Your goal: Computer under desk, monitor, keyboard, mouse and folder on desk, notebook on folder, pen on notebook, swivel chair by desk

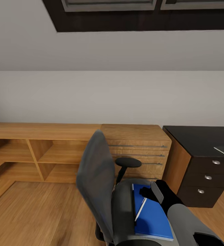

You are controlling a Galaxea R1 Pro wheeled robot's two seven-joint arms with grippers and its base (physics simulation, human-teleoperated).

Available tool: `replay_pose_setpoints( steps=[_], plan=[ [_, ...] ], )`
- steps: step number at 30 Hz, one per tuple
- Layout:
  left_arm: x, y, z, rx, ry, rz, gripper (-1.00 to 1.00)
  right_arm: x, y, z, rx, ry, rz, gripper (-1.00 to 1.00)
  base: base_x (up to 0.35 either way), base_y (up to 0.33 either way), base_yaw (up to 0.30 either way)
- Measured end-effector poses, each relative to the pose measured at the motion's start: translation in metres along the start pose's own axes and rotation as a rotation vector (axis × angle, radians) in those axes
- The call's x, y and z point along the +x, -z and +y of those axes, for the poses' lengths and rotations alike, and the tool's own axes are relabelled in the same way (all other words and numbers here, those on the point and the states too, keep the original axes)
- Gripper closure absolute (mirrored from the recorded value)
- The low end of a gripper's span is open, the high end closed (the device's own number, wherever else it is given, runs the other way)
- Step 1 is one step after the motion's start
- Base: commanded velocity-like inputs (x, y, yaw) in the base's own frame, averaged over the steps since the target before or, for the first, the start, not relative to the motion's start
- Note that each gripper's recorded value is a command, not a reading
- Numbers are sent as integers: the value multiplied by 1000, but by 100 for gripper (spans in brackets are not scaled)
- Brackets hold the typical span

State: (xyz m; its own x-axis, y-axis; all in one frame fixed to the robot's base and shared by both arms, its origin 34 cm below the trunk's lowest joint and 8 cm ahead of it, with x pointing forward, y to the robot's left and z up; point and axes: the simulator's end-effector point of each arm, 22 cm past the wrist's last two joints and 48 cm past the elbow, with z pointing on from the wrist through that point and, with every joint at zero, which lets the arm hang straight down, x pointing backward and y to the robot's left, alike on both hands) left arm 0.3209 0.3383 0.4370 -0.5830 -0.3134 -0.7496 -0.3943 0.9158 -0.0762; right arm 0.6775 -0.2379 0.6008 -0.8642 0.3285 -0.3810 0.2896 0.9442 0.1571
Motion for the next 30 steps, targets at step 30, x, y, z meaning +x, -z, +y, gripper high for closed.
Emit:
replay_pose_setpoints(
  steps=[30],
  plan=[
    [-2,-1,-1,2,1,-6,-100,-2,2,1,-2,-2,-5,-100,2,10,-93]
  ],
)
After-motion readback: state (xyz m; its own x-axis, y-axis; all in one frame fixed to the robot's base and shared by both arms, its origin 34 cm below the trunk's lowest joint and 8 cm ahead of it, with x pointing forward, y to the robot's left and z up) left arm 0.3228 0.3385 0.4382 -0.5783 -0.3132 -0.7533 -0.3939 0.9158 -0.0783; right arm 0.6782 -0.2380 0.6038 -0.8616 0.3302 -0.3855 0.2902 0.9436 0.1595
